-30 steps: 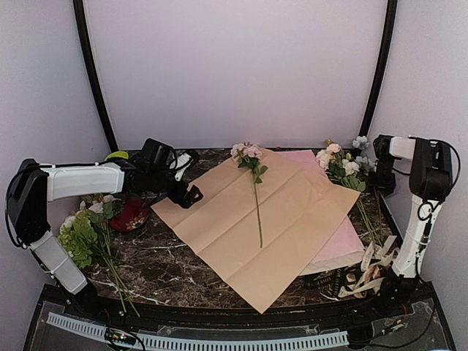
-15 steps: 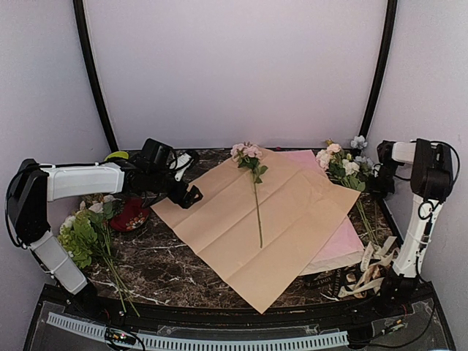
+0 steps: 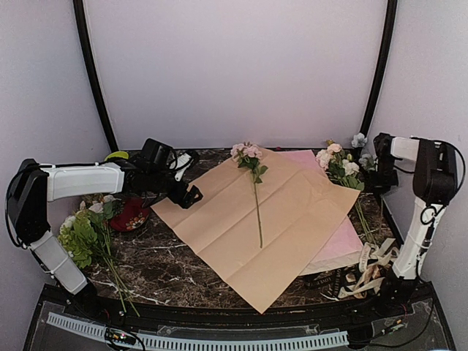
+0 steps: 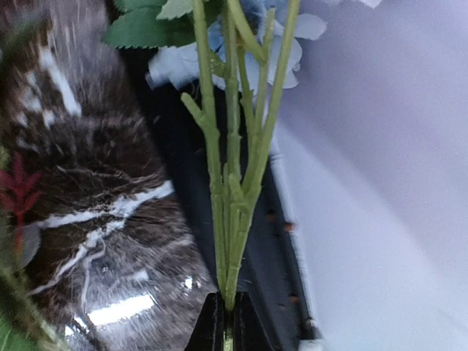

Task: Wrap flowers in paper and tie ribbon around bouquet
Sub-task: Pick up the fake flower from the corner of the board, then place the fake flower on the flattened wrapping paper.

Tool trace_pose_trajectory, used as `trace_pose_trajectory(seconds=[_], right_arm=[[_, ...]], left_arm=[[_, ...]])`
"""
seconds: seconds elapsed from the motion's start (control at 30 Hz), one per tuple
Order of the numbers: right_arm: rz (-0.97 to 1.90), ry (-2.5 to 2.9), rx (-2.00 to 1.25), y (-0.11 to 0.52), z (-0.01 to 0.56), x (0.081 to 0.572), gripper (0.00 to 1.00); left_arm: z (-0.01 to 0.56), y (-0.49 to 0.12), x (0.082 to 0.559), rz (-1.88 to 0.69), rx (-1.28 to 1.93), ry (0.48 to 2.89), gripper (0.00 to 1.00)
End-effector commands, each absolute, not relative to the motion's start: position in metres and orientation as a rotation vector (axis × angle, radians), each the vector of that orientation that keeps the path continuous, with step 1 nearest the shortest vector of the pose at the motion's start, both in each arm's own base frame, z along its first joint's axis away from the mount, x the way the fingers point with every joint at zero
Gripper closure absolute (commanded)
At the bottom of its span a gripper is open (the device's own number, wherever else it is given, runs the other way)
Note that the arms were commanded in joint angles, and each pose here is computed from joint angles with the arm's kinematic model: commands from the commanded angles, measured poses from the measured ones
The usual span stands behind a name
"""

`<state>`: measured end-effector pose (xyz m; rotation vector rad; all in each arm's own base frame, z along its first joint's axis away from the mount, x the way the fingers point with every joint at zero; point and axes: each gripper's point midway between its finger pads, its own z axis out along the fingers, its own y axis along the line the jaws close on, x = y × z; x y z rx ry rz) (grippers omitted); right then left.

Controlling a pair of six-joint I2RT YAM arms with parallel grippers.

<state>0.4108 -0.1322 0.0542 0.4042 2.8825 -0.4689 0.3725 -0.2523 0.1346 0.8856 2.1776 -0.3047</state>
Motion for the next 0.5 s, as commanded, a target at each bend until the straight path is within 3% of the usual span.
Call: trace_pose_trajectory(seconds=[0.0,0.23,0.3,0.47], right_arm=[[-0.707,2.469,0.502,-0.156,0.179,0.426,1.00],[-0.639,2.120,0.301,-0.086,0.293,0.445,1.00],[-0.427,2.081,0.211,-0.038,0.314,0.454,1.00],[0.416,1.994,-0.087,0.139,0.328,0.466,1.00]], left_arm=[[0.145,-0.254,0.371,-0.316,0.897,2.159,0.02],[0.146,-0.255,0.371,-0.315,0.898,2.157,0.02],[0.147,-0.254,0.371,-0.316,0.897,2.157,0.02],[0.145,-0.255,0.371,-0.323,0.898,2.161,0.01]])
